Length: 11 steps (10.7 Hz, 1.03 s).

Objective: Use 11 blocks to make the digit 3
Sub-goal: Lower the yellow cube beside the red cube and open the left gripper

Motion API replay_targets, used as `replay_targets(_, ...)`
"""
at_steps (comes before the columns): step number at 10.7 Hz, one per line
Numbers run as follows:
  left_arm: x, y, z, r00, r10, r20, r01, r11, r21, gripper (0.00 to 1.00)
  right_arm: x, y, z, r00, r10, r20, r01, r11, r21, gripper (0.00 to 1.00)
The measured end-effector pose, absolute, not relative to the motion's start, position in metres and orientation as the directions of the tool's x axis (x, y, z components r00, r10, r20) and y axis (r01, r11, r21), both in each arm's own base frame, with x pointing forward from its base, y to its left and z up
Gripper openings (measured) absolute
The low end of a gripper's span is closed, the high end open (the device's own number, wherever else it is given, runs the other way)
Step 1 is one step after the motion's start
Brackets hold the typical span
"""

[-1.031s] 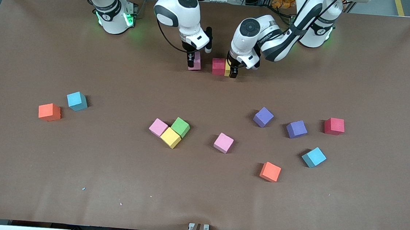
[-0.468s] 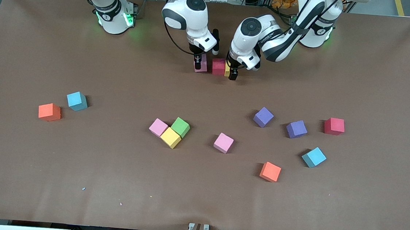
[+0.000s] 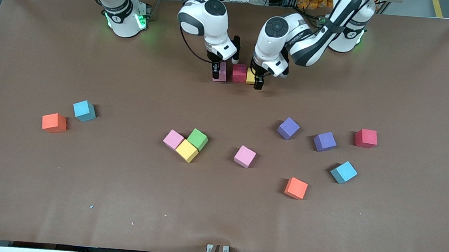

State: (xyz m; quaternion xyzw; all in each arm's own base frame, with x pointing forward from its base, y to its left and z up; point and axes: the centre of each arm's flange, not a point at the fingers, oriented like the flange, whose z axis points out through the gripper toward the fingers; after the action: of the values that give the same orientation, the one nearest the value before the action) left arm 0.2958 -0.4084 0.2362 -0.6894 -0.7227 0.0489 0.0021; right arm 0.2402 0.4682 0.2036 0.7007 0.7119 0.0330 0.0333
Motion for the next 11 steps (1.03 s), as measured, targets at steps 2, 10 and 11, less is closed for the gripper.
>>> replay_targets(2,0.296,-0.413,0.240,-0.043,0.997,-0.060,0.996,0.039,-0.076,1.00,0.240,0.472,0.204,-0.009,1.000,0.004,0.995,0.009,0.095,0.62)
replay_targets(10,0.365,-0.390,0.275,0.080,0.997,-0.004,0.990,-0.080,-0.114,1.00,0.241,0.487,0.199,0.000,1.000,0.009,0.995,-0.001,0.097,0.62)
replay_targets(11,0.382,-0.385,0.286,0.106,0.994,-0.008,0.987,-0.106,-0.117,1.00,0.240,0.487,0.198,0.000,1.000,0.004,0.996,0.000,0.094,0.62)
